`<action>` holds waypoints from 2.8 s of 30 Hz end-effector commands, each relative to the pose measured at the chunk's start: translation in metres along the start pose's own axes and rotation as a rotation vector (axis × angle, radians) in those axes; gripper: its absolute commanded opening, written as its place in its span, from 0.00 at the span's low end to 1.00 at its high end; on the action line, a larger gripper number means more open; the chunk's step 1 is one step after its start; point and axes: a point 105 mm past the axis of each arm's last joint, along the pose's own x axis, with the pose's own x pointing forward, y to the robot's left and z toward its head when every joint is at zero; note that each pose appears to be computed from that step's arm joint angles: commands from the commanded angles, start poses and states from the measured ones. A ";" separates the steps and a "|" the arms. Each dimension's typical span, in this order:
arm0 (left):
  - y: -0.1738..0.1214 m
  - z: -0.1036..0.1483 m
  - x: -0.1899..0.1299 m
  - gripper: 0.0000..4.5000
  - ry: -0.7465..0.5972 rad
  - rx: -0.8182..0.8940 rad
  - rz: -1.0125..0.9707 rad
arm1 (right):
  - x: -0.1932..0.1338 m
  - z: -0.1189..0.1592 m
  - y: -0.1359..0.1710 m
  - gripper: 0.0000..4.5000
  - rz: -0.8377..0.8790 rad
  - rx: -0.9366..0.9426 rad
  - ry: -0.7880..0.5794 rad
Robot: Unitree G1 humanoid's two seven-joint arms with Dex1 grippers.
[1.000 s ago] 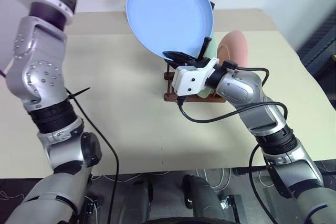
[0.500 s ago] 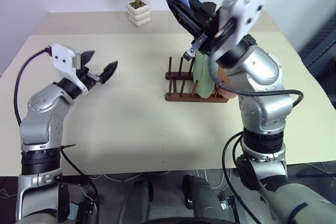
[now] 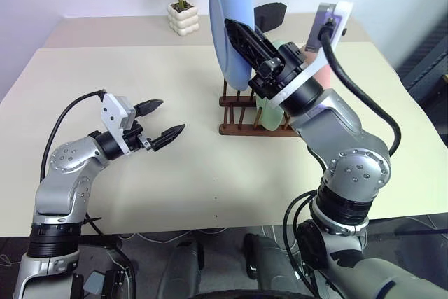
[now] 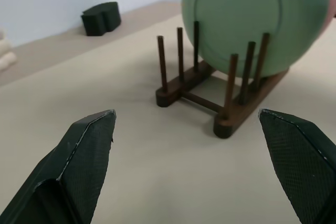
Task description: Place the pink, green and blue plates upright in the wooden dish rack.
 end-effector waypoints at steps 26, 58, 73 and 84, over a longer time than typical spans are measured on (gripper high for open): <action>-0.019 0.006 0.012 0.99 -0.045 0.045 -0.060 | -0.008 -0.018 -0.045 0.00 -0.285 0.228 0.048; -0.024 -0.001 0.011 0.99 -0.044 0.034 -0.067 | 0.002 0.001 -0.025 0.00 -0.288 0.215 -0.069; -0.023 -0.003 0.012 0.99 -0.038 0.038 -0.071 | -0.001 -0.006 -0.025 0.00 -0.344 0.289 -0.066; -0.023 -0.004 0.012 0.99 -0.037 0.042 -0.071 | 0.004 0.001 -0.012 0.00 -0.273 0.256 -0.082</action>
